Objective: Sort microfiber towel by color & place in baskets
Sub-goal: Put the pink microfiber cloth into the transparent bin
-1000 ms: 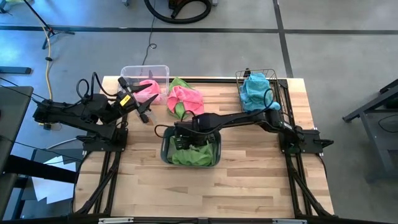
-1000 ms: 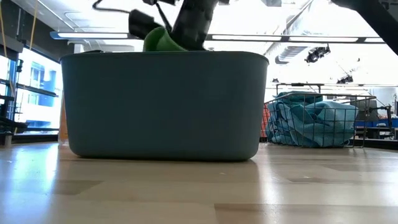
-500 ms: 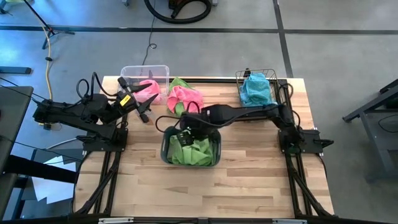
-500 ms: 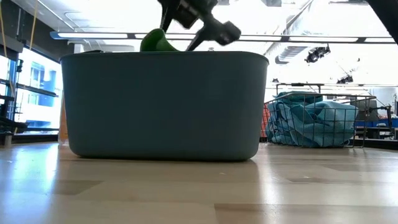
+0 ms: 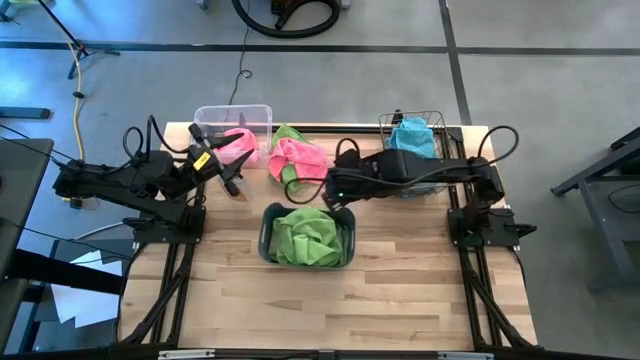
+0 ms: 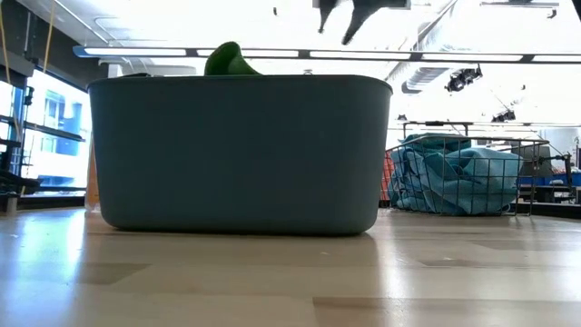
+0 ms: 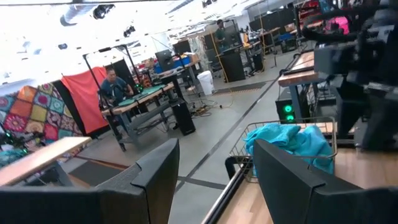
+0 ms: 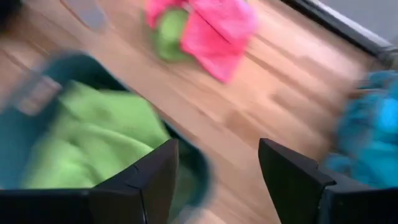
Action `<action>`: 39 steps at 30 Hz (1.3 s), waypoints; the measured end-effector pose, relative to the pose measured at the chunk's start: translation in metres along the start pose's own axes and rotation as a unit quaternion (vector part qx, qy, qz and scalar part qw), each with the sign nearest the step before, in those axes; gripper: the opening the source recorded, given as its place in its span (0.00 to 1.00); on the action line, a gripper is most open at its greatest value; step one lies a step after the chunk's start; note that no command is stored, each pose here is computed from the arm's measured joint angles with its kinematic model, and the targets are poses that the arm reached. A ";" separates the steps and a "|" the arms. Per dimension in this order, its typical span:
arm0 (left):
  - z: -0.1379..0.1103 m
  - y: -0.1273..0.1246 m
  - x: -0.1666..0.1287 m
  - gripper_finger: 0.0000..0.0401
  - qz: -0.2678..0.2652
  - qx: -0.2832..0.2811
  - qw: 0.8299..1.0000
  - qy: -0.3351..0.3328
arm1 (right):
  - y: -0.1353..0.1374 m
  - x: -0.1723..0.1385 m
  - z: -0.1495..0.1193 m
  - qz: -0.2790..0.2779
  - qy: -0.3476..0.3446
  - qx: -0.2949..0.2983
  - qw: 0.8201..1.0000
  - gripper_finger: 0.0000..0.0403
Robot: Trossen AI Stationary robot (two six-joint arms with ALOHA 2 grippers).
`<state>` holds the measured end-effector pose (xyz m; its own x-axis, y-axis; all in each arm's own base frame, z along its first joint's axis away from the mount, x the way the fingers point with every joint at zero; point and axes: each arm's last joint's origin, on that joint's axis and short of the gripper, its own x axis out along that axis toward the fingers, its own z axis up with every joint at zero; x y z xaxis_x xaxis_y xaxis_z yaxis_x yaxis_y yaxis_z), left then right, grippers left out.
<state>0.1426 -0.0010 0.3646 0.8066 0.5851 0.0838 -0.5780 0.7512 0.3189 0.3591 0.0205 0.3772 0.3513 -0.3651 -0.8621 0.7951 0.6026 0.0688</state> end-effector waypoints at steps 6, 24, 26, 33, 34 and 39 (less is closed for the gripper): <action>-0.002 -0.006 0.004 0.48 -0.008 -0.044 0.999 0.006 | -0.019 0.003 -0.007 -0.056 0.039 -0.094 0.993 0.48; -0.006 -0.042 0.045 0.48 -0.036 -0.186 0.982 -0.007 | -0.150 -0.010 -0.100 0.224 -0.086 0.016 0.971 0.25; -0.006 -0.045 0.050 0.48 -0.055 -0.197 0.979 -0.016 | -0.148 -0.018 -0.094 0.285 -0.152 0.026 0.946 0.26; 0.000 -0.045 0.063 0.48 -0.212 -0.289 0.933 -0.035 | -0.131 -0.049 -0.064 0.384 -0.370 -0.021 0.846 0.26; 0.001 -0.044 0.064 0.48 -0.238 -0.303 0.922 -0.036 | -0.129 -0.052 -0.061 0.381 -0.395 -0.046 0.835 0.26; 0.003 -0.032 0.063 0.48 -0.278 -0.330 0.901 -0.039 | -0.121 -0.047 -0.058 0.326 -0.451 -0.162 0.815 0.26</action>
<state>0.2127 0.0110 0.3620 0.9857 0.0580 0.1581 -0.0087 0.9551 -0.2962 0.2183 0.0059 0.3803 0.9834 -0.1779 0.0349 0.1735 0.9794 0.1030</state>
